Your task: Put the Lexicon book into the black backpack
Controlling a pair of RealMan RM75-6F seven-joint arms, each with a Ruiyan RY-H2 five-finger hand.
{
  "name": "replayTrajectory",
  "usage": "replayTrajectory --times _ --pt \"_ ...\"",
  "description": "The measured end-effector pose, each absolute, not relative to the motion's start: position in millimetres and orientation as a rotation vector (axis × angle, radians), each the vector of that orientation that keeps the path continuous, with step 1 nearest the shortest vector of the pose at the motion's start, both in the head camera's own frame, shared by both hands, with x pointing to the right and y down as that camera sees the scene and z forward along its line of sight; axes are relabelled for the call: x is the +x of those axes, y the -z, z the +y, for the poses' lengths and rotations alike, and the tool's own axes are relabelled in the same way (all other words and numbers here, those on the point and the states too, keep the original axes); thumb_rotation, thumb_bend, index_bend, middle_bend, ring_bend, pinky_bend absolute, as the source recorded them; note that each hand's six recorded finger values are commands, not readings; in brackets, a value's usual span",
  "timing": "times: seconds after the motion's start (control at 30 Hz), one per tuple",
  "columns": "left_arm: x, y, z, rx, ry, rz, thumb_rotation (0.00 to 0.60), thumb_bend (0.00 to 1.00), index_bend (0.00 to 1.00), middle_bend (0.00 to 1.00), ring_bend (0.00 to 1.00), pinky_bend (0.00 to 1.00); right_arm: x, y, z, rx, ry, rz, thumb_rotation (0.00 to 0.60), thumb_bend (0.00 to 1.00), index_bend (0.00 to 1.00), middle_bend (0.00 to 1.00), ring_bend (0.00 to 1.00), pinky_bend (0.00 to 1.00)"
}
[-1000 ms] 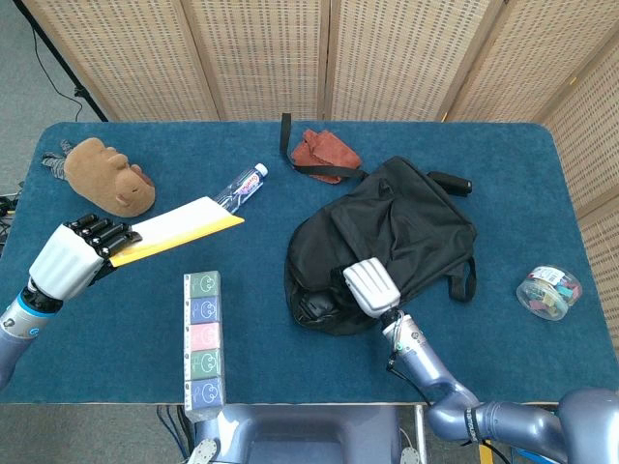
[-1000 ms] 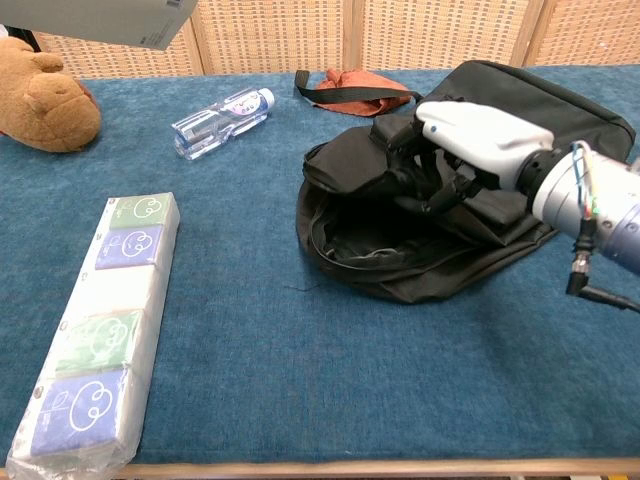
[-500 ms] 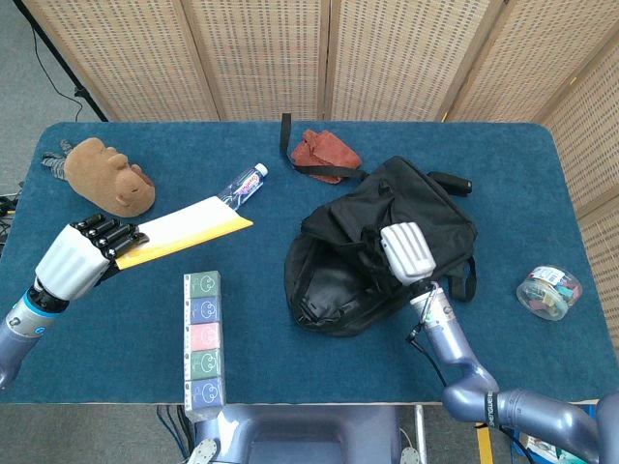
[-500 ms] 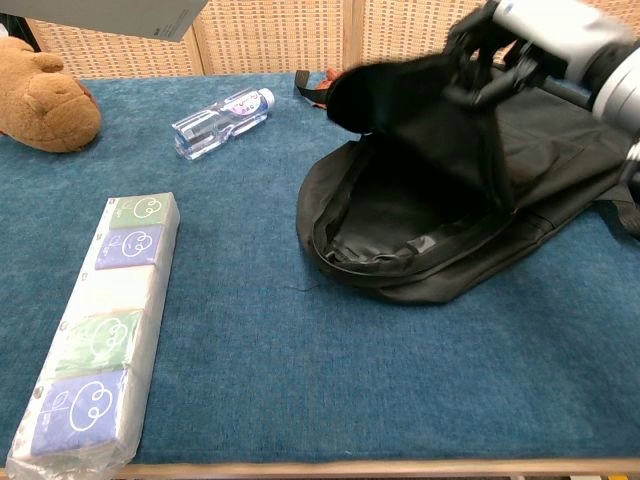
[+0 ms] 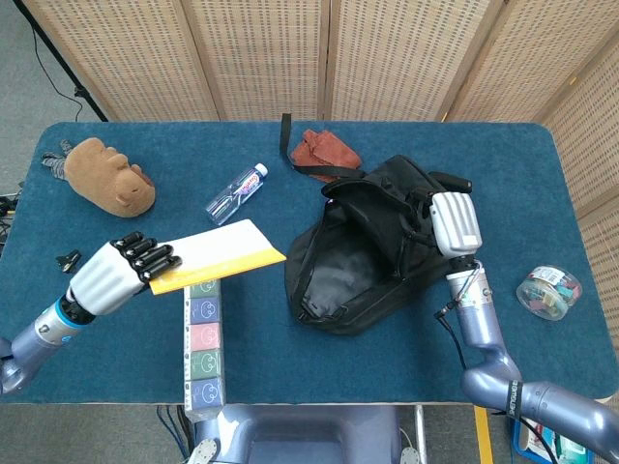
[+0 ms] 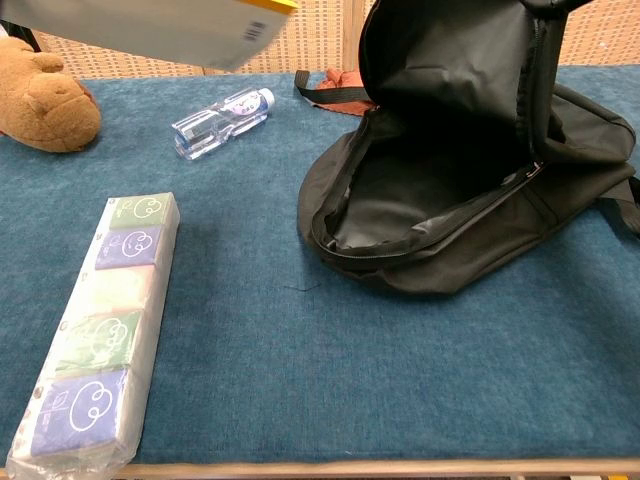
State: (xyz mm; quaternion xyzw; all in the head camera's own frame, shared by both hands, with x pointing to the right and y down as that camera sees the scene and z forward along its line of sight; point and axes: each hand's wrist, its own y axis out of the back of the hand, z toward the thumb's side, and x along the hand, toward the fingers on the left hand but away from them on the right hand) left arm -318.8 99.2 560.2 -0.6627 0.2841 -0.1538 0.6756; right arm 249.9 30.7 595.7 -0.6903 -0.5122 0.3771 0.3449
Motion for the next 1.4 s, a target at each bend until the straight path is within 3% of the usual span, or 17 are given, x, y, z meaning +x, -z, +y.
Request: replayTrajectory --times 0.23,0.4,0.7,1.4 --pt "-260 -579 104 -1.474 0.278 0.547 0.600 0.66 0.86 0.68 0.61 0.70 242 -584 41 -1.865 -0.960 -1.307 0.600 0.93 0.61 0.64 0.66 0.90" --pt "-201 -607 109 -1.483 0.246 0.463 0.600 0.66 0.86 0.68 0.61 0.70 241 -590 49 -1.907 -0.976 -1.294 0.600 0.93 0.61 0.64 0.66 0.90" --pt "-138 -640 99 -1.425 0.240 0.331 0.600 0.66 0.86 0.68 0.61 0.70 249 -598 57 -1.970 -1.017 -1.304 0.600 0.93 0.61 0.64 0.66 0.90" --pt "-57 -691 90 -1.362 0.402 0.252 0.600 0.66 0.86 0.68 0.59 0.70 257 -592 67 -2.052 -1.062 -1.255 0.600 0.93 0.61 0.64 0.66 0.90"
